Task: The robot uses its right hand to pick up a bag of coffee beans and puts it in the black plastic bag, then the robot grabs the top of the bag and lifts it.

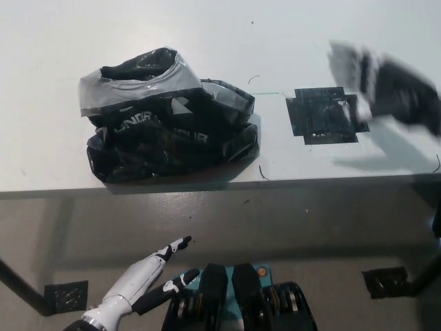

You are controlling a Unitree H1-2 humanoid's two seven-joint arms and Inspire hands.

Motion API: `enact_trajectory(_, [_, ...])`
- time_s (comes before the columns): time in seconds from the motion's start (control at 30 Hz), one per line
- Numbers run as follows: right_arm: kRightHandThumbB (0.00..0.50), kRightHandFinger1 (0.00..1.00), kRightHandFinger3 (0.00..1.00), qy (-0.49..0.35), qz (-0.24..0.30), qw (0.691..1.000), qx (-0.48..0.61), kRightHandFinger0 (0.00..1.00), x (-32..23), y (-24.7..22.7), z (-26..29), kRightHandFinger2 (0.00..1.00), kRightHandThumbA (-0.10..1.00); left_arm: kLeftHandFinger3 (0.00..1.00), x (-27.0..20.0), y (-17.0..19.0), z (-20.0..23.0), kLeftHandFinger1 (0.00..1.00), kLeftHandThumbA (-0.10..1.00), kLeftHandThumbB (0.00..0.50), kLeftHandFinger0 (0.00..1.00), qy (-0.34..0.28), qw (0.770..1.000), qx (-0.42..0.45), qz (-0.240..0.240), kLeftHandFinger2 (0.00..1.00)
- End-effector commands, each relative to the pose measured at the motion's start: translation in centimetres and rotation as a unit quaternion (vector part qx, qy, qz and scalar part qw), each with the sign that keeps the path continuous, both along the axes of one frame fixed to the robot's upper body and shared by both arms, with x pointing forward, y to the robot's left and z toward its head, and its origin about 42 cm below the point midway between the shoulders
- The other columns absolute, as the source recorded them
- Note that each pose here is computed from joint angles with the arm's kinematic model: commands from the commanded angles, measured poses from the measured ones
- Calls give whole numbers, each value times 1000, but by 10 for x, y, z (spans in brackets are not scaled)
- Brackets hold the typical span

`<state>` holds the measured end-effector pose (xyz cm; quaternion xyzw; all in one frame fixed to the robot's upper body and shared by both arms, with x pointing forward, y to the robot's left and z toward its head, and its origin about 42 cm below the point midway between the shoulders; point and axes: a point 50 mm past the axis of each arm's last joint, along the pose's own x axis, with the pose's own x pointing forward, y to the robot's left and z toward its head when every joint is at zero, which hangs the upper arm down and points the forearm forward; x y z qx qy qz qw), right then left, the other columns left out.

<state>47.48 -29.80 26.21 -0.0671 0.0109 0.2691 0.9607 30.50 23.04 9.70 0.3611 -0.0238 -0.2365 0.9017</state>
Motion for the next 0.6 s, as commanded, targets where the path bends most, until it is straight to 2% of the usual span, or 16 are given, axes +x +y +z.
enact_trajectory(0.0, [484, 1000, 1000, -424, -16, 905, 39, 1000, -283, 7, 106, 1000, 1000, 1000, 39, 38, 46, 1000, 1000, 262, 1000, -102, 978, -164, 84, 1000])
enact_trajectory(0.07, [476, 1000, 1000, -413, -28, 909, 48, 1000, -278, 15, 90, 1000, 1000, 1000, 35, 38, 43, 1000, 1000, 242, 1000, -99, 979, -155, 83, 1000])
enact_trajectory(0.2, [500, 1000, 1000, -357, -31, 931, 75, 1000, -270, 23, 57, 1000, 1000, 1000, 30, 38, 38, 1000, 1000, 214, 1000, -93, 981, -148, 81, 1000])
enact_trajectory(0.23, [491, 1000, 1000, -345, -33, 935, 78, 1000, -268, 24, 50, 1000, 1000, 1000, 29, 39, 37, 1000, 1000, 213, 1000, -92, 982, -146, 82, 1000])
enact_trajectory(0.3, [431, 1000, 1000, -314, -38, 944, 89, 1000, -265, 27, 28, 1000, 1000, 1000, 26, 40, 33, 1000, 1000, 206, 1000, -87, 982, -143, 84, 1000])
enact_trajectory(0.4, [418, 1000, 1000, -271, -61, 955, 107, 1000, -260, 30, -1, 1000, 1000, 1000, 20, 40, 28, 1000, 1000, 186, 1000, -80, 984, -138, 84, 1000])
enact_trajectory(0.43, [390, 1000, 1000, -255, -64, 958, 118, 1000, -256, 32, -12, 1000, 1000, 1000, 17, 41, 25, 1000, 1000, 178, 1000, -79, 984, -138, 84, 1000])
enact_trajectory(0.57, [359, 1000, 1000, -215, -75, 964, 140, 1000, -243, 35, -44, 1000, 1000, 1000, 8, 45, 19, 1000, 1000, 182, 1000, -70, 984, -137, 90, 1000])
